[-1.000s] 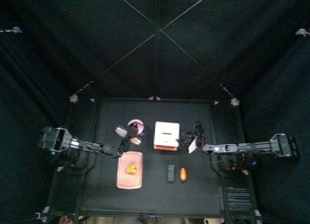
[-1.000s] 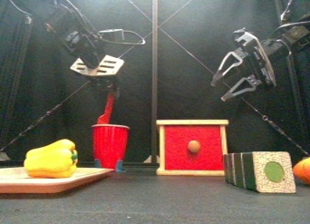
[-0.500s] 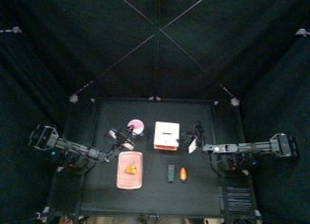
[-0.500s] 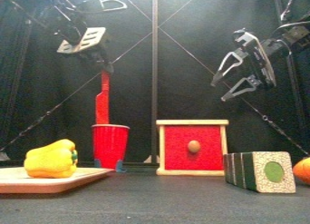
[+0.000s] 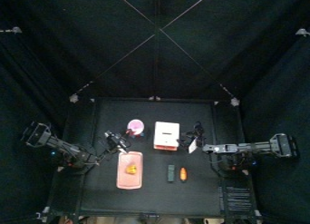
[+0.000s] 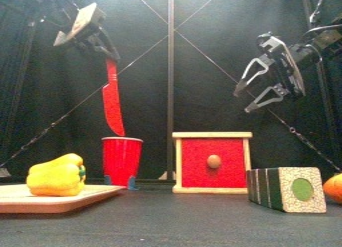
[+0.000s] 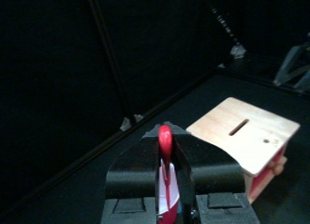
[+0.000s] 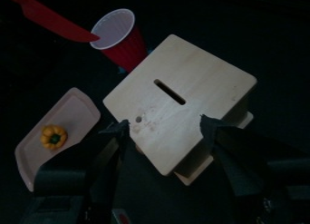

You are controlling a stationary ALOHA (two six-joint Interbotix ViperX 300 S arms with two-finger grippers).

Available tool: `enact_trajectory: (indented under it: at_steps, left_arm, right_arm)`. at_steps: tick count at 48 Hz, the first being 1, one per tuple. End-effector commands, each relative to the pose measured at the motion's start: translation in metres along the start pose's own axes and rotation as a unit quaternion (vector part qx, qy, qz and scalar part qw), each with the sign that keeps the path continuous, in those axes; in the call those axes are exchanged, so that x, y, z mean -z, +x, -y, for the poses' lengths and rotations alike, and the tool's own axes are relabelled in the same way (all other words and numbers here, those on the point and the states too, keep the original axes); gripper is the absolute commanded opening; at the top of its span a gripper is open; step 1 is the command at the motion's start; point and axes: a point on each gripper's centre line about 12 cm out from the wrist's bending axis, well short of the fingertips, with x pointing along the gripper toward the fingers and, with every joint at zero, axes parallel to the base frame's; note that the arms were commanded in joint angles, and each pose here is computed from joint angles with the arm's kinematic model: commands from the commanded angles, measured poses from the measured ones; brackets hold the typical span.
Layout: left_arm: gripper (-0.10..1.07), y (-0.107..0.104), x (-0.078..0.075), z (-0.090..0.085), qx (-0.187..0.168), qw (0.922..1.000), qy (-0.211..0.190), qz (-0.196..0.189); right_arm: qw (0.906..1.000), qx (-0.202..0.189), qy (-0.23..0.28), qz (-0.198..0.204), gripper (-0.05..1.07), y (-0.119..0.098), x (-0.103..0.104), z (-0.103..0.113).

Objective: Grab knife

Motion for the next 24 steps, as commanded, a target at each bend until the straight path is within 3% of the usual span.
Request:
enact_trajectory:
  at_steps: [1, 8, 18, 24]
  left_arm:
    - [0.46, -0.012, -0.013, 0.002, 0.027, 0.9993, -0.015, 0.021]
    - [0.46, -0.029, -0.02, 0.004, 0.074, 0.996, -0.021, 0.046]
    - [0.46, -0.037, -0.021, 0.012, 0.127, 0.9902, -0.015, 0.056]
    - [0.46, -0.041, -0.02, 0.026, 0.19, 0.9806, -0.006, 0.047]
  right_arm:
    - [0.9999, -0.003, 0.004, 0.01, 0.95, -0.002, -0.007, -0.002]
    - [0.9999, -0.008, -0.001, 0.015, 0.95, -0.003, -0.009, -0.007]
    - [0.9989, -0.021, -0.032, 0.026, 0.95, -0.004, -0.011, -0.013]
    - [0.9973, -0.04, -0.053, 0.03, 0.95, -0.007, -0.011, -0.022]
